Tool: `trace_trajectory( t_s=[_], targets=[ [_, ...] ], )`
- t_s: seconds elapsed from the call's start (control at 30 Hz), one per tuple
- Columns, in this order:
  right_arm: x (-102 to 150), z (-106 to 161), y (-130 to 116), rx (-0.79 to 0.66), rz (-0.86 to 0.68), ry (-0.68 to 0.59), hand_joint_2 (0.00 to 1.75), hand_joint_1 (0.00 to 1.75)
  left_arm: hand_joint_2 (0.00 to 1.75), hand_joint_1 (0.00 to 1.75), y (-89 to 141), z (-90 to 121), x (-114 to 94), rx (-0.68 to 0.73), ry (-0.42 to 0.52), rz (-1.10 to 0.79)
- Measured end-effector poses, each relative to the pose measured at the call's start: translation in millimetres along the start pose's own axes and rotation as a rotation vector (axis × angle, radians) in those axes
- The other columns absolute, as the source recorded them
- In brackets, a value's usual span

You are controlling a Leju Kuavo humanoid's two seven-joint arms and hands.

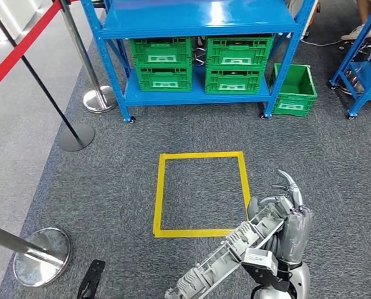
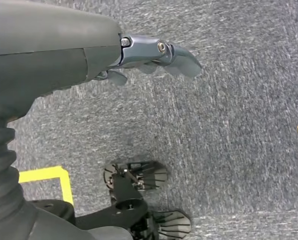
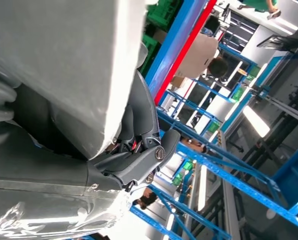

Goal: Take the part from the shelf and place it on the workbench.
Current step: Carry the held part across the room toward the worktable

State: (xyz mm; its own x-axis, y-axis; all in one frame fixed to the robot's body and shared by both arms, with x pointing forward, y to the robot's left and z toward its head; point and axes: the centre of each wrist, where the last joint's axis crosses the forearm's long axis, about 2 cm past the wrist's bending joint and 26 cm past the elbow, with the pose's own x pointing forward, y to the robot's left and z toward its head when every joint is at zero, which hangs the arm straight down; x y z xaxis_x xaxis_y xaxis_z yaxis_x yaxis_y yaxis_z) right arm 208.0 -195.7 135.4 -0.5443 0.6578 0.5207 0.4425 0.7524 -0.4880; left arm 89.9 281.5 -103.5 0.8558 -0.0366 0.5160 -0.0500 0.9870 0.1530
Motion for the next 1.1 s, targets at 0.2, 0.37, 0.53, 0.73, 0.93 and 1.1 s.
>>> trace_trajectory(
  t_s=[0.2, 0.37, 0.53, 0.73, 0.93, 1.1],
  targets=[
    [0.1, 1.2, -0.1, 0.002, -0.001, 0.002, 1.75, 1.75, 1.75, 0.0, -1.6, 0.7, -1.1, -0.002, 0.003, 0.003],
    [0.0, 2.3, -0.2, 0.001, -0.005, 0.004, 1.75, 1.75, 1.75, 0.0, -2.2, 1.3, -2.4, -0.003, 0.001, 0.004],
    [0.3, 1.7, 0.3, -0.005, -0.021, 0.007, 1.75, 1.75, 1.75, 0.0, 0.0, 0.9, -2.5, 0.003, -0.002, 0.002],
    [1.0, 2.2, 0.7, -0.005, -0.028, 0.009, 1.75, 1.75, 1.75, 0.0, -0.2, 1.0, -2.7, 0.003, -0.003, 0.001],
    [1.1, 2.2, 0.9, -0.011, -0.044, 0.021, 1.75, 1.75, 1.75, 0.0, -1.0, 1.2, -2.9, 0.001, -0.003, 0.002],
    [2.1, 1.9, 1.3, -0.017, -0.061, 0.028, 1.75, 1.75, 1.75, 0.0, -0.8, 1.2, -2.8, 0.002, -0.005, 0.002]
  ],
)
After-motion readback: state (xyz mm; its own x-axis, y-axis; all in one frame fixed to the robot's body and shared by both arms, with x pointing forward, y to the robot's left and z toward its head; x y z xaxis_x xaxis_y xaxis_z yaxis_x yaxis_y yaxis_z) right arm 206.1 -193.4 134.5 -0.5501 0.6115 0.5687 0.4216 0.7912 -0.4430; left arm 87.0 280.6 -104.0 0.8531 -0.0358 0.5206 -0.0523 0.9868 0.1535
